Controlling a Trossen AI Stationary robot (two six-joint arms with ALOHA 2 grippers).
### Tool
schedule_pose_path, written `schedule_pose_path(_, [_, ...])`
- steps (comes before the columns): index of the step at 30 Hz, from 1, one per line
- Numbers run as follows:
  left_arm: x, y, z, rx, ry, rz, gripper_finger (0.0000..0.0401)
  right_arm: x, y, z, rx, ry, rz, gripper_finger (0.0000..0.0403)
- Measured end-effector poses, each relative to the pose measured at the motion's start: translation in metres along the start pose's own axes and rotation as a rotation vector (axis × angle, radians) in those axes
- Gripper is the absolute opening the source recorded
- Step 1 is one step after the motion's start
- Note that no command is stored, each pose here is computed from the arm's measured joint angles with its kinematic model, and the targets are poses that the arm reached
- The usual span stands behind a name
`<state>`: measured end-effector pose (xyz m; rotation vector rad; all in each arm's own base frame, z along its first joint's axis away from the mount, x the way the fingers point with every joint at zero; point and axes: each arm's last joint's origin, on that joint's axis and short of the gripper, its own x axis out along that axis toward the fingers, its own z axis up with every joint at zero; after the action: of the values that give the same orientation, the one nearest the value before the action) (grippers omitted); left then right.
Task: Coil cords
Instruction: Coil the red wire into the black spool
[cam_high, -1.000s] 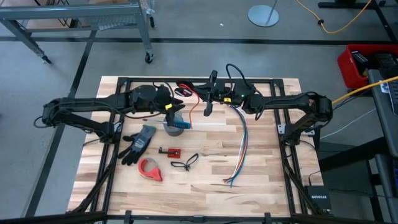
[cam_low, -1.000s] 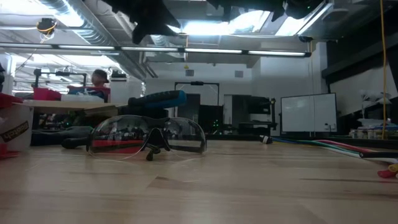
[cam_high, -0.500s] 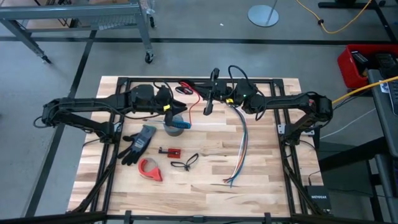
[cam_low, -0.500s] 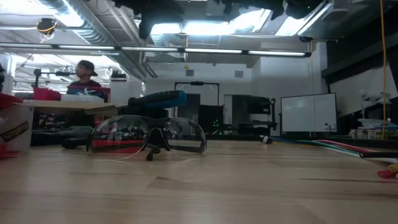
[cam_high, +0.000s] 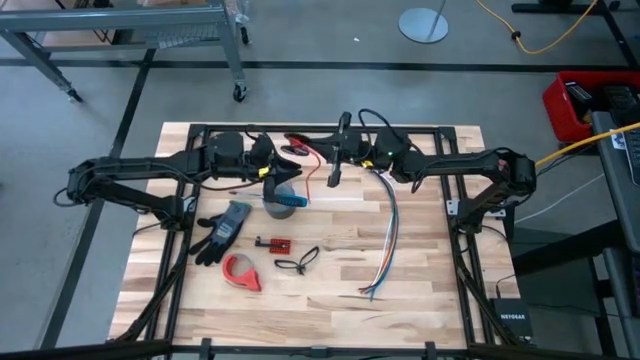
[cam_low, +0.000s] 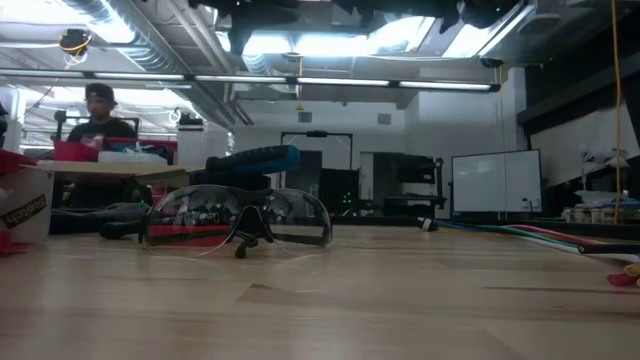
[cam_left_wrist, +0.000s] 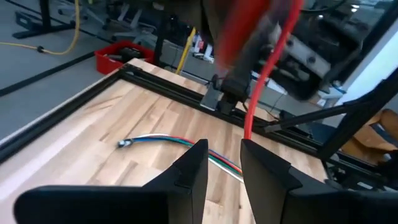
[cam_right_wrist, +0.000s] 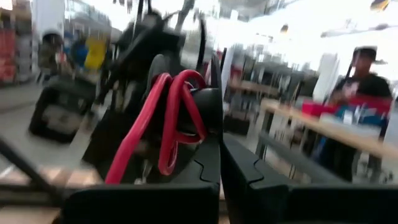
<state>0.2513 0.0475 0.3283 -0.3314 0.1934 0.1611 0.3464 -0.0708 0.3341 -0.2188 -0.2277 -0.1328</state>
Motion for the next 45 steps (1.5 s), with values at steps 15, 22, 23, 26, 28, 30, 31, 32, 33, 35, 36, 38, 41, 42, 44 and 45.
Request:
schedule_pose_path(15, [-0.017, 0.007, 0.001, 0.118, 0.045, 0.049, 0.0086, -0.025, 0.006, 0.007, 0.2, 0.283, 0.205, 0.0001])
schedule_pose_path(22, [-0.016, 0.003, 0.0, 0.123, 0.052, 0.026, 0.0086, -0.027, 0.008, 0.001, 0.226, 0.344, 0.228, 0.0001])
schedule_pose_path(23, [-0.016, 0.002, -0.001, 0.124, 0.055, 0.021, 0.0086, -0.027, 0.008, 0.001, 0.226, 0.347, 0.228, 0.0001])
schedule_pose_path(26, [-0.017, -0.003, -0.002, 0.129, 0.057, 0.001, 0.0086, -0.028, 0.008, -0.001, 0.228, 0.36, 0.229, 0.0001])
schedule_pose_path(28, [-0.017, -0.006, -0.002, 0.132, 0.057, -0.012, 0.0086, -0.028, 0.008, -0.001, 0.229, 0.365, 0.229, 0.0001])
schedule_pose_path(30, [-0.017, -0.007, -0.002, 0.138, 0.054, -0.019, 0.0086, -0.028, 0.008, -0.001, 0.229, 0.365, 0.23, 0.0001])
schedule_pose_path(31, [-0.017, -0.008, -0.002, 0.148, 0.049, -0.023, 0.0086, -0.028, 0.009, -0.001, 0.23, 0.364, 0.233, 0.0001])
schedule_pose_path(32, [-0.017, -0.009, -0.001, 0.158, 0.038, -0.029, 0.0086, -0.028, 0.009, -0.001, 0.232, 0.363, 0.242, 0.0001])
schedule_pose_path(33, [-0.017, -0.009, 0.001, 0.163, 0.025, -0.032, 0.0086, -0.028, 0.009, -0.001, 0.233, 0.363, 0.247, 0.0001])
schedule_pose_path(35, [-0.017, -0.01, 0.004, 0.174, -0.007, -0.04, 0.0086, -0.028, 0.009, -0.001, 0.233, 0.362, 0.247, 0.0001])
schedule_pose_path(36, [-0.017, -0.011, 0.004, 0.184, -0.013, -0.041, 0.0086, -0.028, 0.009, -0.001, 0.236, 0.364, 0.247, 0.0001])
schedule_pose_path(38, [-0.017, -0.011, 0.005, 0.191, -0.024, -0.043, 0.0086, -0.028, 0.009, -0.001, 0.255, 0.366, 0.246, 0.0001])
schedule_pose_path(41, [-0.017, -0.011, 0.005, 0.191, -0.023, -0.043, 0.0086, -0.028, 0.01, -0.001, 0.26, 0.362, 0.268, 0.0001])
schedule_pose_path(42, [-0.017, -0.011, 0.005, 0.191, -0.023, -0.043, 0.0086, -0.028, 0.01, -0.001, 0.261, 0.362, 0.269, 0.0001])
schedule_pose_path(44, [-0.017, -0.011, 0.005, 0.191, -0.023, -0.043, 0.0086, -0.028, 0.01, -0.001, 0.26, 0.362, 0.27, 0.0001])
schedule_pose_path(45, [-0.017, -0.011, 0.005, 0.191, -0.022, -0.043, 0.0086, -0.028, 0.01, -0.001, 0.26, 0.361, 0.269, 0.0001])
